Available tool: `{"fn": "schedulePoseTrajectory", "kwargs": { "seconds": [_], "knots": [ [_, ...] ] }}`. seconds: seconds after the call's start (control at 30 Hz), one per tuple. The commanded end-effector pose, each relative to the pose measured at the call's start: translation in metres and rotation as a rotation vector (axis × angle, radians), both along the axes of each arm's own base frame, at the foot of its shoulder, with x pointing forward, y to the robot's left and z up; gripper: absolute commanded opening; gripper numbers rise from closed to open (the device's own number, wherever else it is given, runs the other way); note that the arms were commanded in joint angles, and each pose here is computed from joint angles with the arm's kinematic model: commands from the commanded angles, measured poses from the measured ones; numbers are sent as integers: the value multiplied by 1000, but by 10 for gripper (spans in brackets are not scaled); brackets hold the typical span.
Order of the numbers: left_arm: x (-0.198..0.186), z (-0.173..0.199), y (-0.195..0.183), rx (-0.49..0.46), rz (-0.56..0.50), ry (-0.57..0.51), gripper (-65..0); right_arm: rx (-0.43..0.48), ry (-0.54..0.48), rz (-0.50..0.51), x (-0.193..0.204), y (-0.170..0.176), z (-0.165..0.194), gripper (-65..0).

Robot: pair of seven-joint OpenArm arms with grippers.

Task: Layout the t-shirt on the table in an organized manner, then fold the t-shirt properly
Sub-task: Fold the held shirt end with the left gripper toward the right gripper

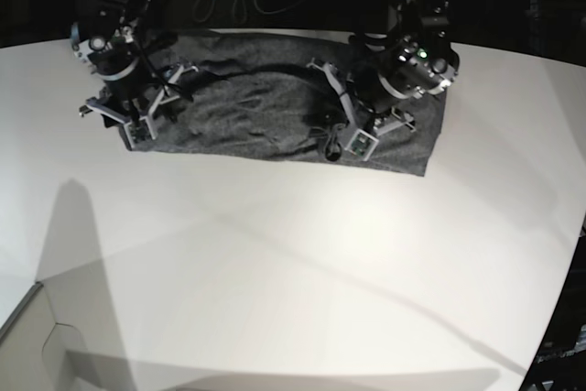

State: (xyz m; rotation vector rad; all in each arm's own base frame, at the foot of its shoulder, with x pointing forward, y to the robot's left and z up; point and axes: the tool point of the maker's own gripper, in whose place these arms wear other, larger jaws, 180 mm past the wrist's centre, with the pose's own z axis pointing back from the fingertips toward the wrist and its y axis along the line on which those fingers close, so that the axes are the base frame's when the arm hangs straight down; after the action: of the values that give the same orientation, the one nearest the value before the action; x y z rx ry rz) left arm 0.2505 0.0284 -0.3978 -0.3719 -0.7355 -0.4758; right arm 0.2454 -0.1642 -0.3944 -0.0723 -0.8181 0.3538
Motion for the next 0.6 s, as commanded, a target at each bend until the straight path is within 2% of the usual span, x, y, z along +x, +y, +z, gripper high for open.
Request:
{"fn": "schedulePoseTrajectory", "kwargs": {
  "seconds": [0.0, 0.07, 0.13, 0.3, 0.43, 0.57],
  "knots": [
    [8, 13, -5, -35, 7, -44, -451, 6, -41, 2, 4, 1, 10, -330],
    [8, 14, -4, -34, 8, -49, -365, 6, -41, 2, 4, 1, 10, -330],
    [9, 18, -4, -34, 9, -61, -331, 7, -39, 3, 4, 1, 9, -330],
    [18, 42, -4, -39, 18, -134, -330, 7, -39, 0, 3, 1, 9, -330],
    [18, 64, -19, -124, -11, -179, -329, 7, -39, -2, 3, 0, 9, -330],
    [17, 72, -20, -153, -31, -196, -329, 7, -37, -2, 3, 0, 9, -330]
  ]
}}
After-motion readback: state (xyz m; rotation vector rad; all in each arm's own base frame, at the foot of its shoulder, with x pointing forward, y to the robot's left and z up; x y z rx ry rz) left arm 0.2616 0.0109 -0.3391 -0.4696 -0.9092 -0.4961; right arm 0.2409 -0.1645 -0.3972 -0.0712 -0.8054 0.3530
